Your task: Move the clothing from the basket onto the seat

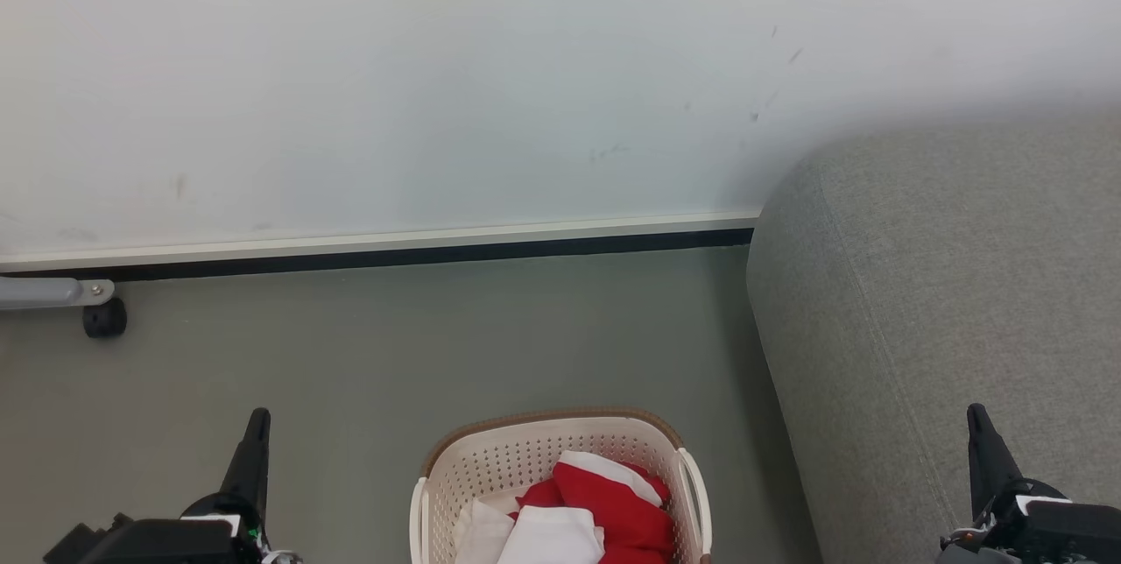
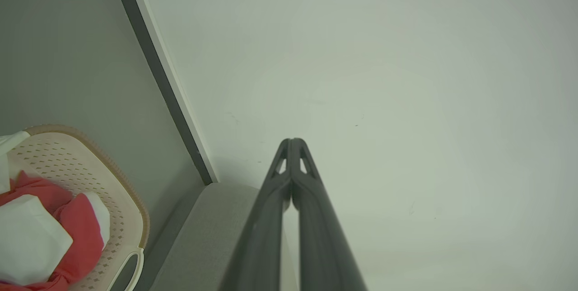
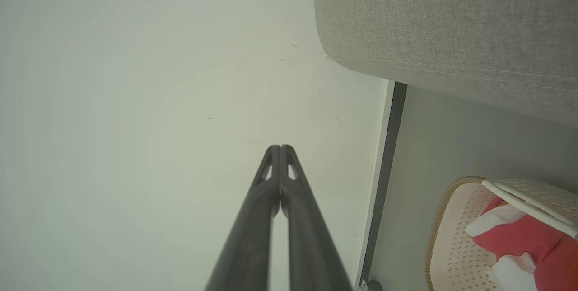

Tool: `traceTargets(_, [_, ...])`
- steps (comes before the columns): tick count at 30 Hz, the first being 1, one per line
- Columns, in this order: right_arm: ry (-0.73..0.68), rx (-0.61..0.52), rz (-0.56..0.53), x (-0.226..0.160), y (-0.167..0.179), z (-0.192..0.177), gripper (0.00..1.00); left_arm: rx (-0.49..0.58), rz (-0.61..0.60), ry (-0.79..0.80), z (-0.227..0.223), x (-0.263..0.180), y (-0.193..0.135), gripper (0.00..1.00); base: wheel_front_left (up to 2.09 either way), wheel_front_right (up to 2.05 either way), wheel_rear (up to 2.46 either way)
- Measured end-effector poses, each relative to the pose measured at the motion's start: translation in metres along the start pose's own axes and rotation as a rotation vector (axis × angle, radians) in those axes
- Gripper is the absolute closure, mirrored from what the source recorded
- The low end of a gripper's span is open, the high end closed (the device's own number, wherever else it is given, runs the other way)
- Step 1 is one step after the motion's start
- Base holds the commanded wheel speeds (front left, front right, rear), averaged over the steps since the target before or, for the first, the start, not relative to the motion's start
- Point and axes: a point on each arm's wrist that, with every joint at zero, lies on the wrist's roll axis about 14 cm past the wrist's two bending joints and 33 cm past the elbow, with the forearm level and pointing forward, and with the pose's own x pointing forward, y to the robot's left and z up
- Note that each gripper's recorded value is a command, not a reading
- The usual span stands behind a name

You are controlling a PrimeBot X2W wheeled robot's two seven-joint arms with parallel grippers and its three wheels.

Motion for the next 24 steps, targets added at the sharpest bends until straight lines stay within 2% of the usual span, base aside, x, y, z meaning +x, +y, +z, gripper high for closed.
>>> traceTargets(18, [0.0, 0.0, 0.0, 0.0, 0.0, 0.0, 1.0, 0.0, 0.0, 0.0, 0.0, 0.0, 0.0, 1.0, 0.0, 0.0, 0.0])
traceTargets(19, [0.0, 0.001, -0.006, -0.001, -0.002, 0.0, 0.0, -0.001, 0.006, 0.0, 0.0, -0.001, 0.002, 0.0, 0.0, 0.0, 0.0])
traceTargets(20, [0.001, 0.004, -0.021, -0.002, -0.007, -0.001, 0.0, -0.004, 0.022, 0.001, -0.001, -0.002, 0.007, 0.0, 0.0, 0.0, 0.0])
traceTargets(21, [0.002, 0.008, -0.04, -0.004, -0.013, -0.002, 1.0, -0.007, 0.041, 0.001, -0.002, -0.005, 0.014, 1.0, 0.0, 0.0, 0.0])
traceTargets(22, [0.002, 0.012, -0.061, -0.008, -0.021, -0.003, 0.0, -0.011, 0.062, 0.001, -0.002, -0.009, 0.021, 0.0, 0.0, 0.0, 0.0])
traceTargets(24, [0.003, 0.021, -0.102, -0.014, -0.035, -0.005, 0.0, -0.019, 0.103, 0.0, -0.004, -0.015, 0.035, 0.0, 0.0, 0.0, 0.0])
